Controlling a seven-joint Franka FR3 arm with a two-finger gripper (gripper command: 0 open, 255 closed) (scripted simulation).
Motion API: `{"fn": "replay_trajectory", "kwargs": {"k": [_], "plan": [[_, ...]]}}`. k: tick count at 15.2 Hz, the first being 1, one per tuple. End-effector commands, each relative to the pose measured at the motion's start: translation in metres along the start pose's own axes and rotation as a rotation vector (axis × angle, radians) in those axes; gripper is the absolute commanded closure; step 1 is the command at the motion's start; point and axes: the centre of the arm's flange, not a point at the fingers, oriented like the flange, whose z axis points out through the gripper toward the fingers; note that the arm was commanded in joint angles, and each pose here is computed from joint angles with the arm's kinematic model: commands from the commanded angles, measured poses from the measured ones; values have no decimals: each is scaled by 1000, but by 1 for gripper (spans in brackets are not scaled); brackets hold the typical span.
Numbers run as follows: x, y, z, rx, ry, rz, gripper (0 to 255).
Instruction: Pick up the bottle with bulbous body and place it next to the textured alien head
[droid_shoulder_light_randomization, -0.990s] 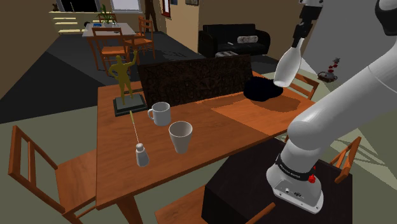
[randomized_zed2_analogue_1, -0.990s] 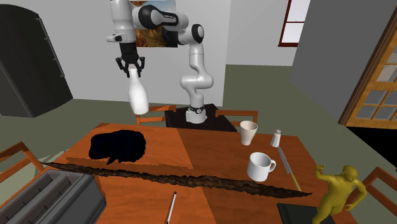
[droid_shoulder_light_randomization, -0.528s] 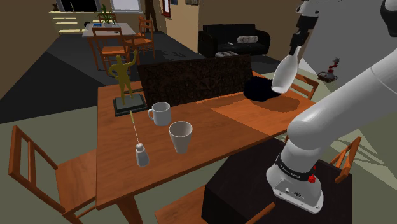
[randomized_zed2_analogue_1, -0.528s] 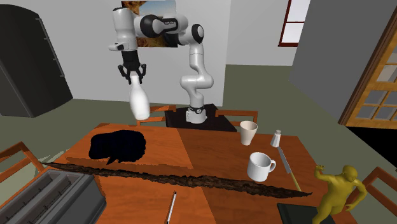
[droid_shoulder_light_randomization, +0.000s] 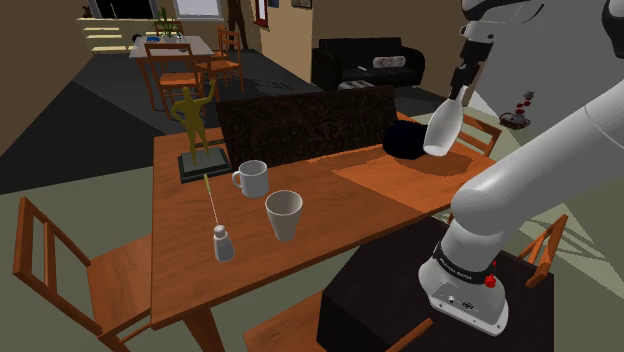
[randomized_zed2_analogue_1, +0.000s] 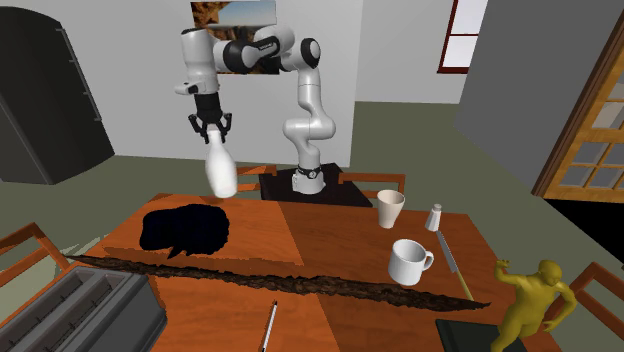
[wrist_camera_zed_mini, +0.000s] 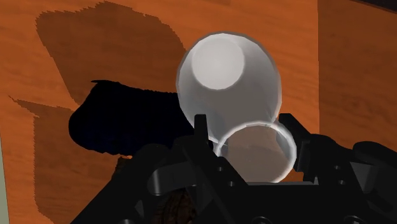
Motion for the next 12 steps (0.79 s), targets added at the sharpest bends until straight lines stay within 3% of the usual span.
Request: {"fn": "replay_trajectory", "kwargs": {"k": [1,12], "plan": [[-1,1,10,-1,1,0,255],[-3,1,68,-1,1,0,255]]}}
